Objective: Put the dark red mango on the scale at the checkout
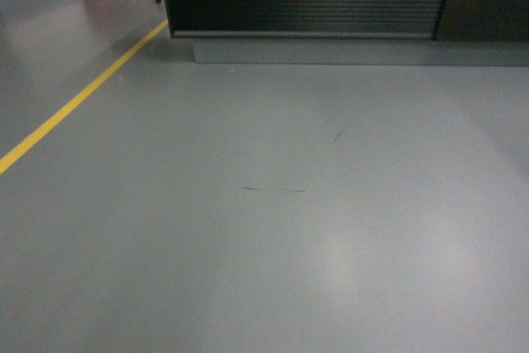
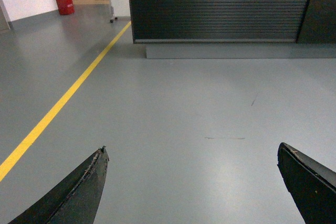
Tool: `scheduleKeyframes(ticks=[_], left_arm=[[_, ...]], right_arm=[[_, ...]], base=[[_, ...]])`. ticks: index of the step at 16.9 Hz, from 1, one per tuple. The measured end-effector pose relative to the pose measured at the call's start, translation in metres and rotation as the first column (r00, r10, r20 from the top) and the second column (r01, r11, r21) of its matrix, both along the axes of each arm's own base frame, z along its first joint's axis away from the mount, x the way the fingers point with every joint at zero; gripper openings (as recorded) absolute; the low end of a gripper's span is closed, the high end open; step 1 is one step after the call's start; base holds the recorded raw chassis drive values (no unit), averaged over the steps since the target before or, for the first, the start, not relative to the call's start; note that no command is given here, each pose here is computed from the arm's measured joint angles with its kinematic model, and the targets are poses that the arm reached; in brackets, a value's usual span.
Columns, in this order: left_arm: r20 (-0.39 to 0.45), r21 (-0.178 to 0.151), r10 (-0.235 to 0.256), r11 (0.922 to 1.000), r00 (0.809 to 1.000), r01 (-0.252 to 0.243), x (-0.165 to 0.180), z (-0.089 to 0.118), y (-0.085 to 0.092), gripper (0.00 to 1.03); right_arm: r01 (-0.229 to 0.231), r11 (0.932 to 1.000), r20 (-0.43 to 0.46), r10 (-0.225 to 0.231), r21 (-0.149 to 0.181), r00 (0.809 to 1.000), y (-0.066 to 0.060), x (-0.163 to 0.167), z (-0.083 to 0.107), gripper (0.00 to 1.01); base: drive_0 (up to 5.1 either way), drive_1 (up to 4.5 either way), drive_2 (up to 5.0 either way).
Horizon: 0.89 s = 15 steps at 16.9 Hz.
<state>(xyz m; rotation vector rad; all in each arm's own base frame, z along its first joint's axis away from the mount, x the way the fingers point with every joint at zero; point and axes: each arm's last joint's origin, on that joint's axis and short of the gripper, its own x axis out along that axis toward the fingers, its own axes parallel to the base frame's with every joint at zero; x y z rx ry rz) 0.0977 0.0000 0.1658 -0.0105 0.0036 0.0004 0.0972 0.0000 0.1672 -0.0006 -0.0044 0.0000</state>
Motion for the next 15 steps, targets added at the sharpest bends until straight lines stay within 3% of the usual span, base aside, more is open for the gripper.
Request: scheduleKeyframes(ticks=[15], left_arm=[[0.000,0.000,0.000,1.0000,1.000,0.000,0.0000,0.0000,0.0000,0.98]], right_arm=[[0.000,1.0000,0.000,0.000,0.000,1.000,0.0000,0.0000,0.0000,0.98]], base=[[0.0,0.00,0.0]])
